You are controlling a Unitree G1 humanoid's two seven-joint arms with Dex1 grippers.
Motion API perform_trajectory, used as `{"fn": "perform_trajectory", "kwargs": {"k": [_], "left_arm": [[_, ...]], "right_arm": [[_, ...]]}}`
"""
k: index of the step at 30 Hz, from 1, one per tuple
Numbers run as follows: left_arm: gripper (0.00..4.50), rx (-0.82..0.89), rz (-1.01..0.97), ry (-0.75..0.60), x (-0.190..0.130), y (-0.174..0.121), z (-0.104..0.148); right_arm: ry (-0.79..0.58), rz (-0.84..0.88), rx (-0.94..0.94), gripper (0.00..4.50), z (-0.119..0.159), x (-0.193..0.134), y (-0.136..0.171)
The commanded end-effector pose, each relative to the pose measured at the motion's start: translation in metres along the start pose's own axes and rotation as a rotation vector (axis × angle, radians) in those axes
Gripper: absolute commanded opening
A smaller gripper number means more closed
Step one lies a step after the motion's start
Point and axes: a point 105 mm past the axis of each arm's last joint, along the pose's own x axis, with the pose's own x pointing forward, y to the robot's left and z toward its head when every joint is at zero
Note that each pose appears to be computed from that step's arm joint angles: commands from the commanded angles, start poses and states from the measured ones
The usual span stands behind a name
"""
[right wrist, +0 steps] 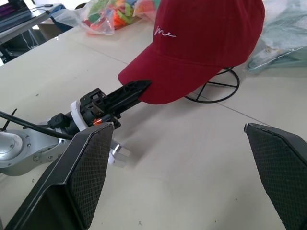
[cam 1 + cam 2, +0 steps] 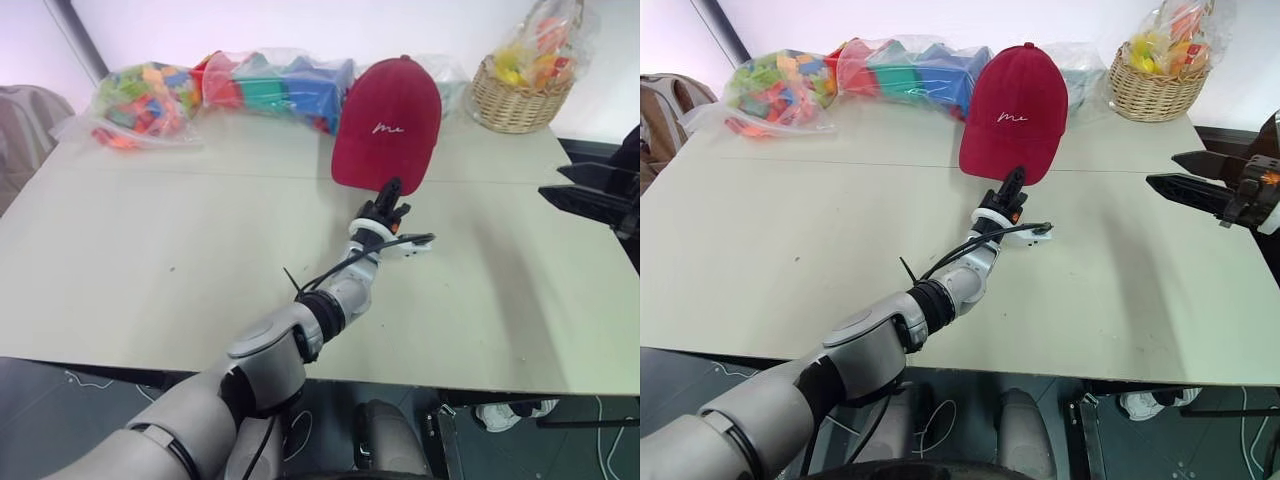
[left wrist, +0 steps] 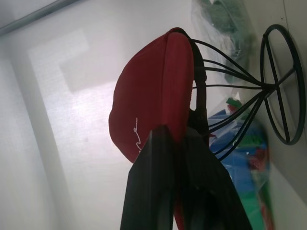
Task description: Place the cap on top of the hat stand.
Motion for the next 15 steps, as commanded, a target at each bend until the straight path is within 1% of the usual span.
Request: {"fn": "perform_trajectory", "kwargs": {"k": [1, 3, 4, 6, 11, 15], "left_arm": [[2.02, -0.103, 0.06, -0.088, -0.0013, 0.0351, 0.0536], [3.13, -0.1, 0.051, -0.092, -0.0022, 0.0333, 0.0547], [3.77, -0.1, 0.052, -0.093, -0.0023, 0.0334, 0.0549], [4.47, -0.1, 0.054, -0.091, -0.0022, 0.034, 0.0546], [4.47, -0.103, 0.062, -0.095, -0.0011, 0.0359, 0.054], [4.47, -0.118, 0.03, -0.102, -0.0029, 0.032, 0.0556]], "right_arm": [[-0.059, 0.01, -0.057, 4.5, 0.0176, -0.0033, 0.0061], [-0.06, 0.011, -0.056, 4.5, 0.0177, -0.0035, 0.0063], [-0.06, 0.011, -0.056, 4.5, 0.0177, -0.0036, 0.0063], [-0.06, 0.011, -0.056, 4.5, 0.0178, -0.0038, 0.0064], [-0.06, 0.01, -0.053, 4.5, 0.0167, -0.0034, 0.0056], [-0.061, 0.011, -0.049, 4.5, 0.0156, -0.0031, 0.0048]]}}
